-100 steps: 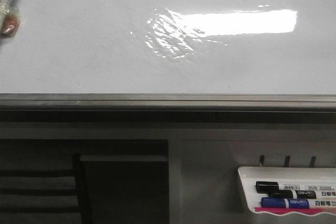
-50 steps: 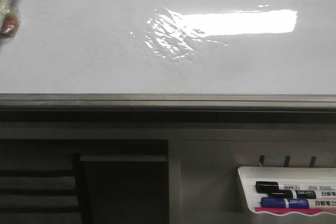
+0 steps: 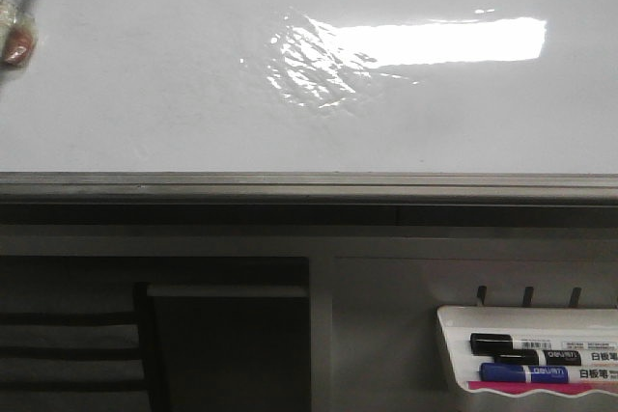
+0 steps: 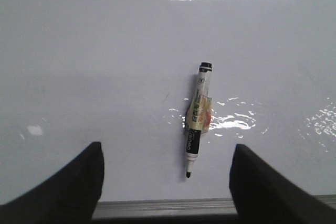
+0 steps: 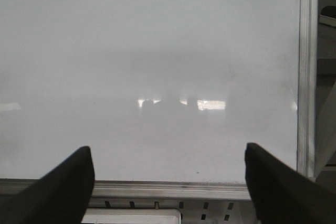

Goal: Write number 7 on whiteboard

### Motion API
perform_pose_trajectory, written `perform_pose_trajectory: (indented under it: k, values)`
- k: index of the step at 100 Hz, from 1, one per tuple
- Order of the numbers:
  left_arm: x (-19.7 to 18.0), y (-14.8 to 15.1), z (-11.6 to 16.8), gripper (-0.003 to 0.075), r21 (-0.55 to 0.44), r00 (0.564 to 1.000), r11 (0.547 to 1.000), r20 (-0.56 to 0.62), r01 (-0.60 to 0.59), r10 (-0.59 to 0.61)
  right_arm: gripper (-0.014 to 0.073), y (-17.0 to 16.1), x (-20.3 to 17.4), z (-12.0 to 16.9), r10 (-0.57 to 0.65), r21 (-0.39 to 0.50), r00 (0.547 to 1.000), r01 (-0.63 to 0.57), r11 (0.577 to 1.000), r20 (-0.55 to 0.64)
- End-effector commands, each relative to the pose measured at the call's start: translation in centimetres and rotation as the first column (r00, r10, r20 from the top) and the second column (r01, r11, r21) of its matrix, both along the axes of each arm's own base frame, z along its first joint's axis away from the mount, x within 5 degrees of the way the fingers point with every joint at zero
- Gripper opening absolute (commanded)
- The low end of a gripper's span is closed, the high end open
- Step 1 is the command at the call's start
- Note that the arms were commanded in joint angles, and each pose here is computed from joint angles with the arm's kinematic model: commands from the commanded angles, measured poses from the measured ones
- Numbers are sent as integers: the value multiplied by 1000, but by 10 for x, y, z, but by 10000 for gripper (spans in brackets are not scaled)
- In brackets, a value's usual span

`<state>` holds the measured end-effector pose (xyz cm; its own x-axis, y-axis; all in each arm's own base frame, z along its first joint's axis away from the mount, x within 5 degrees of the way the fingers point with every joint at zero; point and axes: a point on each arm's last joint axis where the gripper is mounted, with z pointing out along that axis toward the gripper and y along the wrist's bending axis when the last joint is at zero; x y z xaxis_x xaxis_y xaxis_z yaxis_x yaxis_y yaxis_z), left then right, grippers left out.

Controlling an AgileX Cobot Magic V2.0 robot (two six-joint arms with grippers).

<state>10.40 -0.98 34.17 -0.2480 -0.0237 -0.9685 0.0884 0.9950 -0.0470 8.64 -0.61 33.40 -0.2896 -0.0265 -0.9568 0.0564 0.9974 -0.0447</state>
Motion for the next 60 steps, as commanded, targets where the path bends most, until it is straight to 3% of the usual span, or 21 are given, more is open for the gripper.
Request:
perform_pose_trajectory:
  k: [1,15,40,60]
  values:
    - [14,-1,10,472,-22,999,1000,54,-4,6,532,0,3,16,2,-6,995,-1,1000,96]
    - [38,-3,-1,472,-17,1000,1000,-23,0,0,532,1,3,16,4,10,995,-5,1000,96]
    - [79,-27,-21,472,24,981,993,-157,116,-111,532,1,3,16,6,22,995,-8,1000,97]
    - [114,-36,-39,472,40,982,991,-146,125,-118,532,1,3,16,6,22,995,-8,1000,97]
